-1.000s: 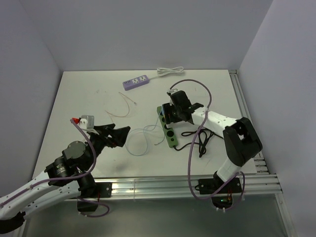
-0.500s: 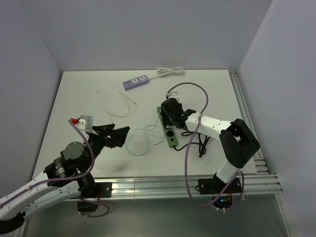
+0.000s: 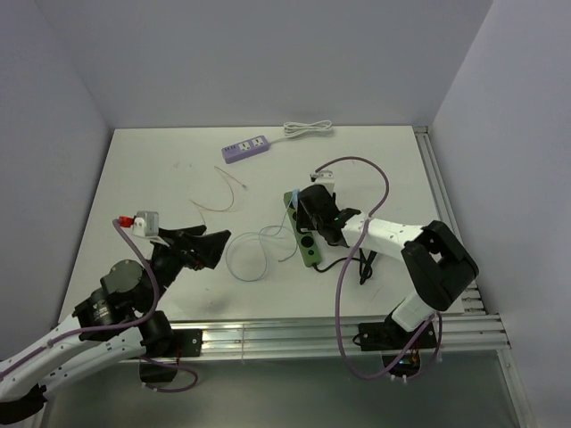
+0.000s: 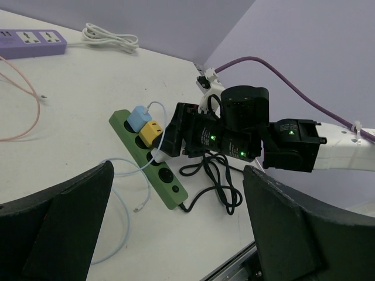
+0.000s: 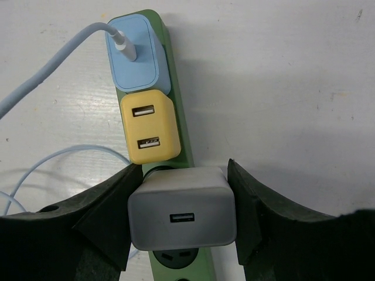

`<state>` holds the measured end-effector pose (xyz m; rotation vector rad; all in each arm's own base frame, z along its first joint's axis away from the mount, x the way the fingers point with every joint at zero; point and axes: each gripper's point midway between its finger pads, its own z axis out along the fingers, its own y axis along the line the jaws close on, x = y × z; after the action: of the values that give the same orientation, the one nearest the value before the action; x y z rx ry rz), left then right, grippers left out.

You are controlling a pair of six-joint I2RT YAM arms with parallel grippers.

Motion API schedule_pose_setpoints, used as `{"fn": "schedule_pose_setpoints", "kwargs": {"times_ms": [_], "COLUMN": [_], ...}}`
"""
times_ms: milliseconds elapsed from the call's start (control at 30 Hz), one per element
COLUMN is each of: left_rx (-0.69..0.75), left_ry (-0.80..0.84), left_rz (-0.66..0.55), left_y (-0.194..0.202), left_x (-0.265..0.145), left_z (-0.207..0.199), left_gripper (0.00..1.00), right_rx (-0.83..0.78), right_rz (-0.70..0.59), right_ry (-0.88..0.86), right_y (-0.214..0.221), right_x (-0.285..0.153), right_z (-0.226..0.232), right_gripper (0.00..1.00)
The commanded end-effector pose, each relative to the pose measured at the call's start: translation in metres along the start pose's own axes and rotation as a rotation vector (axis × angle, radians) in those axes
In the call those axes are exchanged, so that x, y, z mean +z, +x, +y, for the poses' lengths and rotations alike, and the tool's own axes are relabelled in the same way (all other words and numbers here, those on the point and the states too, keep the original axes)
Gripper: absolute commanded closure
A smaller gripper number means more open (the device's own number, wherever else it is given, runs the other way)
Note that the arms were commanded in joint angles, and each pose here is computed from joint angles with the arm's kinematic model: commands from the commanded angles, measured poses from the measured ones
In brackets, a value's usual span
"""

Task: Insert the plug

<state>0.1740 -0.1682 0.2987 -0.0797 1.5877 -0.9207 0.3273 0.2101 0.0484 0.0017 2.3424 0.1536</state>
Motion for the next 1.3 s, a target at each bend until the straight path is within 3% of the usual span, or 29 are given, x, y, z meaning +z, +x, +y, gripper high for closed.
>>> {"fn": "schedule_pose_setpoints", "kwargs": {"times_ms": [0, 267, 400, 633, 733, 800, 833, 967, 1267], "left_rx": [-0.033, -0.053, -0.051, -0.051, -0.053, -0.051, -0.054, -0.056, -0.048], "left_ry": [0.039, 0.057, 0.049, 0.044, 0.039, 0.038, 0.037, 0.024, 0.007], "left_rz": [-0.007, -0.012, -0.013, -0.010, -0.003, -0.001, 0.000, -0.003, 0.010], "left_y": [-0.008, -0.009, -0.010, -0.008, -0.005, -0.005, -0.005, -0.006, -0.002], "left_x": [-0.003, -0.006, -0.006, -0.004, -0.003, -0.003, -0.003, -0.005, -0.001], "left_z": [-0.011, -0.012, -0.011, -0.010, -0.010, -0.009, -0.009, -0.006, -0.005], "left_gripper": [0.03, 0.03, 0.03, 0.03, 0.03, 0.03, 0.03, 0.03, 0.03], "right_rx": [-0.022, -0.172, -0.166, -0.150, -0.167, -0.171, -0.172, -0.154, -0.136], "right_rz": [0.477, 0.442, 0.429, 0.249, 0.197, 0.187, 0.179, 0.149, 0.112], "right_ry": [0.082, 0.157, 0.128, 0.058, 0.028, 0.013, -0.014, -0.051, -0.065], "right_y": [0.138, 0.130, 0.130, 0.076, 0.055, 0.049, 0.044, 0.031, 0.010], "right_x": [-0.015, -0.016, -0.017, -0.026, -0.027, -0.025, -0.025, -0.026, -0.032], "right_z": [-0.030, -0.027, -0.019, 0.000, 0.010, 0.013, 0.018, 0.022, 0.027], "right_gripper": [1.00, 1.00, 1.00, 1.00, 0.91, 0.75, 0.61, 0.39, 0.21]}}
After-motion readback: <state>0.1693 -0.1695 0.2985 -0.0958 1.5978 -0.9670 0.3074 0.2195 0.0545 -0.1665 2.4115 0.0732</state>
